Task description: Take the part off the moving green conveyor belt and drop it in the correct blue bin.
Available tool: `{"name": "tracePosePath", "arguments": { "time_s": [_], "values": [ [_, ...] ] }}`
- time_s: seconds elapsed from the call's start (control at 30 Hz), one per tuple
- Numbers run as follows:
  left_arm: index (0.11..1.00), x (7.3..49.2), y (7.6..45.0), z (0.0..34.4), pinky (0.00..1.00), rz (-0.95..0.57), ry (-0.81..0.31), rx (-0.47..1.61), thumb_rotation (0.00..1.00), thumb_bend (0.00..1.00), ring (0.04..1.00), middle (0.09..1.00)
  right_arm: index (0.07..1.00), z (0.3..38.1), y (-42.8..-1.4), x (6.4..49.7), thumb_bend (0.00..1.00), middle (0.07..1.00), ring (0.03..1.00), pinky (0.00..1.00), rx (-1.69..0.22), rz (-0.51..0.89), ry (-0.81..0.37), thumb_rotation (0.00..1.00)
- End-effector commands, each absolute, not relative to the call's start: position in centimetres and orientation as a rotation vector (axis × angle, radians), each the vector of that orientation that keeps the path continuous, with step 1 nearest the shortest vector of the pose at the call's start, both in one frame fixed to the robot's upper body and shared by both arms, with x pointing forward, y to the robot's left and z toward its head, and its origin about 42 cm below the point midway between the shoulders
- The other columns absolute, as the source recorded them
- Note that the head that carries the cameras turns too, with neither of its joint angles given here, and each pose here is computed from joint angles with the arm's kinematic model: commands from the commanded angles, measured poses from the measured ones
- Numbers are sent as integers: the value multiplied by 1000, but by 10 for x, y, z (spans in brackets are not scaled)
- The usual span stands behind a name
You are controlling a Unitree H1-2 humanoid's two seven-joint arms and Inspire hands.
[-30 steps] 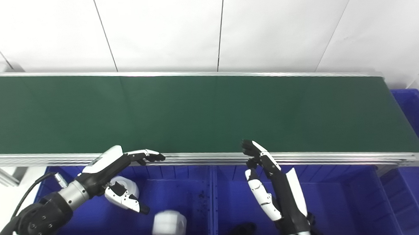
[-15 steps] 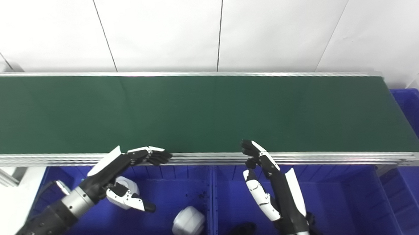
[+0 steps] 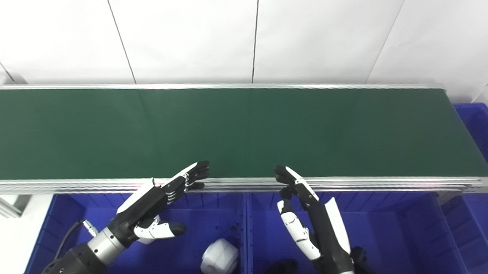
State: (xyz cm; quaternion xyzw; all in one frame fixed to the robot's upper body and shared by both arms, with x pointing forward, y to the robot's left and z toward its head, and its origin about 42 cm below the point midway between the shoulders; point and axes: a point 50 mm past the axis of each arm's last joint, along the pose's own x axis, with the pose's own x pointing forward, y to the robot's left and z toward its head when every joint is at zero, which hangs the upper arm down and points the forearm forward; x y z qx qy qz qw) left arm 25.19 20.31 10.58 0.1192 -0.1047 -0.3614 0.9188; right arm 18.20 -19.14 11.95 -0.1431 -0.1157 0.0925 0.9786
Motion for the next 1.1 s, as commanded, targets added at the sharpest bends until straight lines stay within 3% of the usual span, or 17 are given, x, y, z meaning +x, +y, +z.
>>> {"name": "tracePosePath", "arguments": {
  "time_s": [0.0,0.27,1.07],
  "values": [
    [980,256,204,119,919,-727,-263,237,703,464,975,991,863,128,-189,182,416,867,845,787,-290,189,-270,941],
    [981,260,206,131,961,-717,-267,236,667,409,988,993,863,131,-190,183,409,864,841,783,-291,191,-278,938],
    [962,258,210,133,933,-697,-255,262,614,372,965,973,864,132,-188,182,427,862,840,780,-304,184,-278,959]
  ]
}}
